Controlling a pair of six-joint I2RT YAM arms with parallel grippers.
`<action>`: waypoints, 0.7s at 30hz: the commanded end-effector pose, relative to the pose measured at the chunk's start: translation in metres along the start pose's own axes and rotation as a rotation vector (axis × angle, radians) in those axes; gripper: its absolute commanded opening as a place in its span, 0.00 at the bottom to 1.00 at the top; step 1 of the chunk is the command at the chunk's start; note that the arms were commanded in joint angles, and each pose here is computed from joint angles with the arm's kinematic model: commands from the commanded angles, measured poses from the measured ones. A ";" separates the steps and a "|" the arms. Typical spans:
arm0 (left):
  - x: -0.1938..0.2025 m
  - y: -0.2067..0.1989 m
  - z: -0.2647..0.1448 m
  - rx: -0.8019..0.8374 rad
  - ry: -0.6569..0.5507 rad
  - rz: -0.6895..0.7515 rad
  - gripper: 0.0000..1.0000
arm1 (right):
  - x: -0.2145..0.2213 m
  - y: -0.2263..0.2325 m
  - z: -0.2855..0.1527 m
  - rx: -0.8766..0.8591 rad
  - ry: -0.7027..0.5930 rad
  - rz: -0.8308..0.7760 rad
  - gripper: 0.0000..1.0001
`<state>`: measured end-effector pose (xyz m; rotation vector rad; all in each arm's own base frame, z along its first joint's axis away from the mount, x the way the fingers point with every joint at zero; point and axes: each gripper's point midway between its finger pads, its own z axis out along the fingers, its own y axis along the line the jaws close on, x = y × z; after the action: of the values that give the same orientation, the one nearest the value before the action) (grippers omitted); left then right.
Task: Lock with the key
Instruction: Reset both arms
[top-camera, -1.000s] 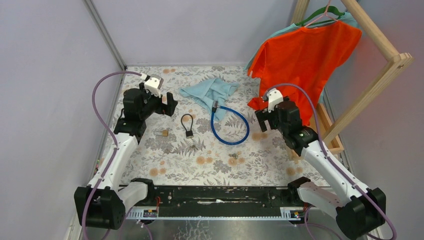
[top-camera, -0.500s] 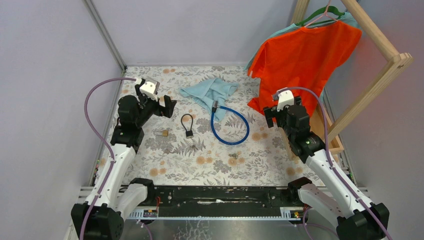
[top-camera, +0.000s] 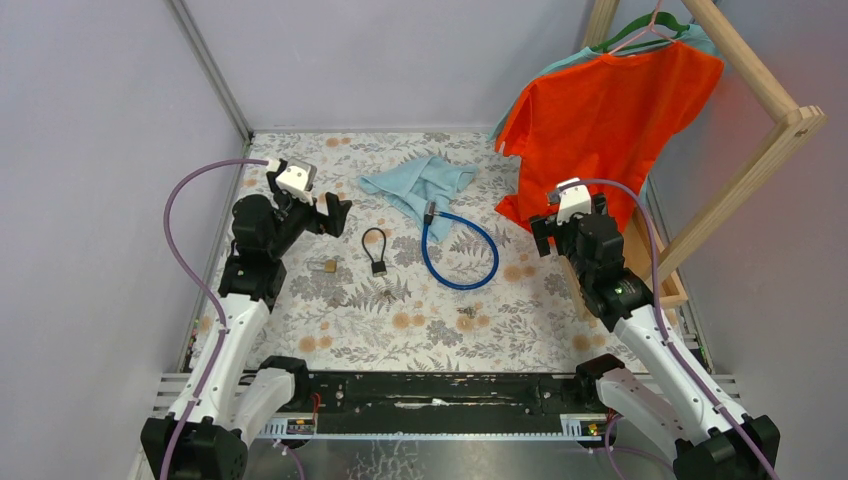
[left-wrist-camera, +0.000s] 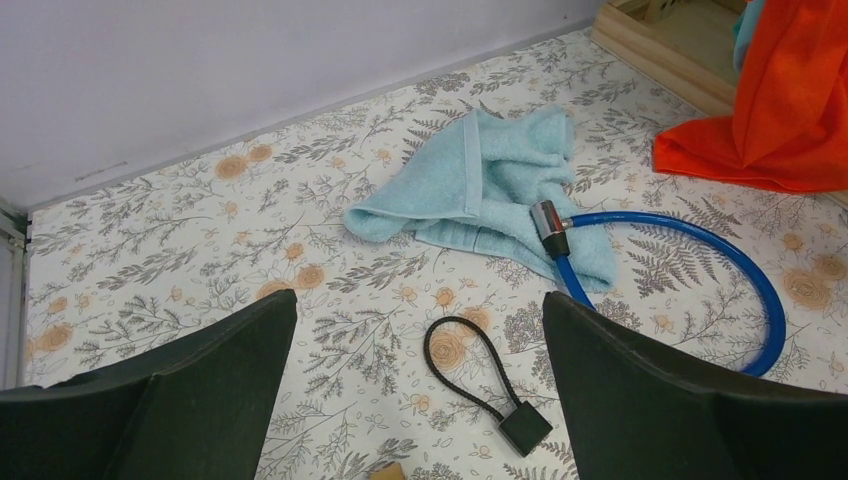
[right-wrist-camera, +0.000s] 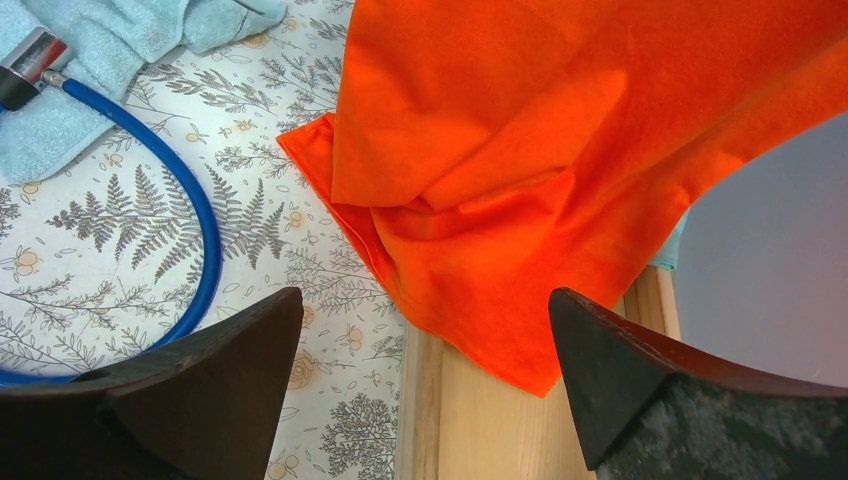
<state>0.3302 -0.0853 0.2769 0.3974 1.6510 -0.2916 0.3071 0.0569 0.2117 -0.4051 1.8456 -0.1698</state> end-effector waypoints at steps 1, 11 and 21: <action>-0.014 0.004 0.000 -0.027 -0.065 0.022 1.00 | -0.022 -0.009 -0.004 0.025 -0.064 0.049 0.99; -0.018 0.004 -0.005 -0.042 -0.092 0.008 1.00 | -0.034 -0.007 -0.017 -0.048 -0.084 0.113 0.99; -0.017 0.001 -0.008 -0.031 -0.092 0.017 1.00 | -0.037 -0.008 -0.024 -0.071 -0.114 0.124 0.99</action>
<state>0.3245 -0.0801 0.2800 0.3706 1.6240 -0.2669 0.2940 0.0559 0.2351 -0.3514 1.8166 -0.0322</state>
